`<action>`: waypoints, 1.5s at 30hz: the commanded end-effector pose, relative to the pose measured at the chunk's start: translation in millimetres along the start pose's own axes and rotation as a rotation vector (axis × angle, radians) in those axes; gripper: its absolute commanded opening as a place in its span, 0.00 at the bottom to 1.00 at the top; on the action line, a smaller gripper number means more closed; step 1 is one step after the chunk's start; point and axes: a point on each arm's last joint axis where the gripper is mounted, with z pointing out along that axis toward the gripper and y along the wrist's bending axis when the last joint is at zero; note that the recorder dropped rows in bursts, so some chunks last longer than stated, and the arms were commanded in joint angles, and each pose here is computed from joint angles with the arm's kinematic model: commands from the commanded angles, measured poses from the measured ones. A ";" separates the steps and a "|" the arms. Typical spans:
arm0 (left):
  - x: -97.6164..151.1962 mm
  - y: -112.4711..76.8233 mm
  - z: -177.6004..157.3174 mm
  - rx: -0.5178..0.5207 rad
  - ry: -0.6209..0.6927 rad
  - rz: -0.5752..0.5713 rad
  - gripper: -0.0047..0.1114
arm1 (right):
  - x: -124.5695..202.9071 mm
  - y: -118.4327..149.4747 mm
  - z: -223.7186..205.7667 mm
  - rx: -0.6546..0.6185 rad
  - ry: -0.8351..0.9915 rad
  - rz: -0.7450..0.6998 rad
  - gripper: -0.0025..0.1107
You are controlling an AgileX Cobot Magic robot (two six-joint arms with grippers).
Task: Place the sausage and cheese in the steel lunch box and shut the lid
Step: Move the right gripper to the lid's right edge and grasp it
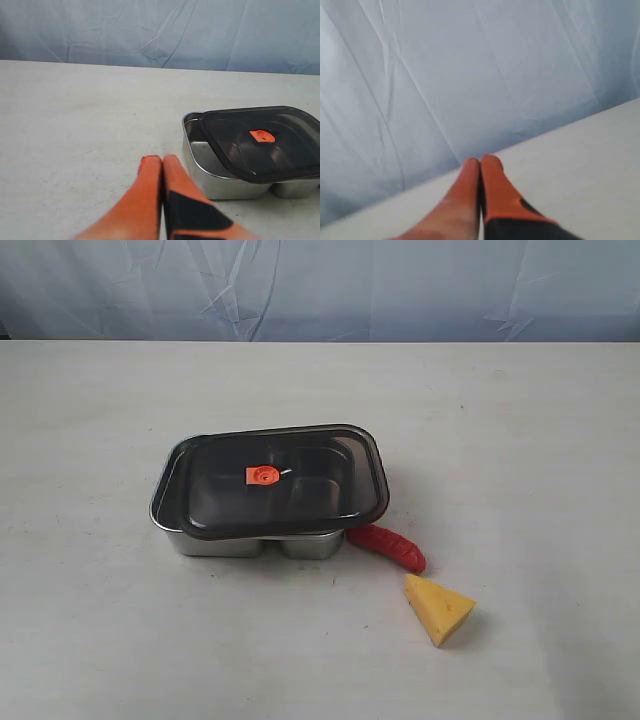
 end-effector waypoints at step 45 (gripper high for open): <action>-0.3 0.3 -0.2 -0.004 -0.013 0.001 0.04 | 90.9 79.1 271.4 -0.761 1.449 0.392 0.01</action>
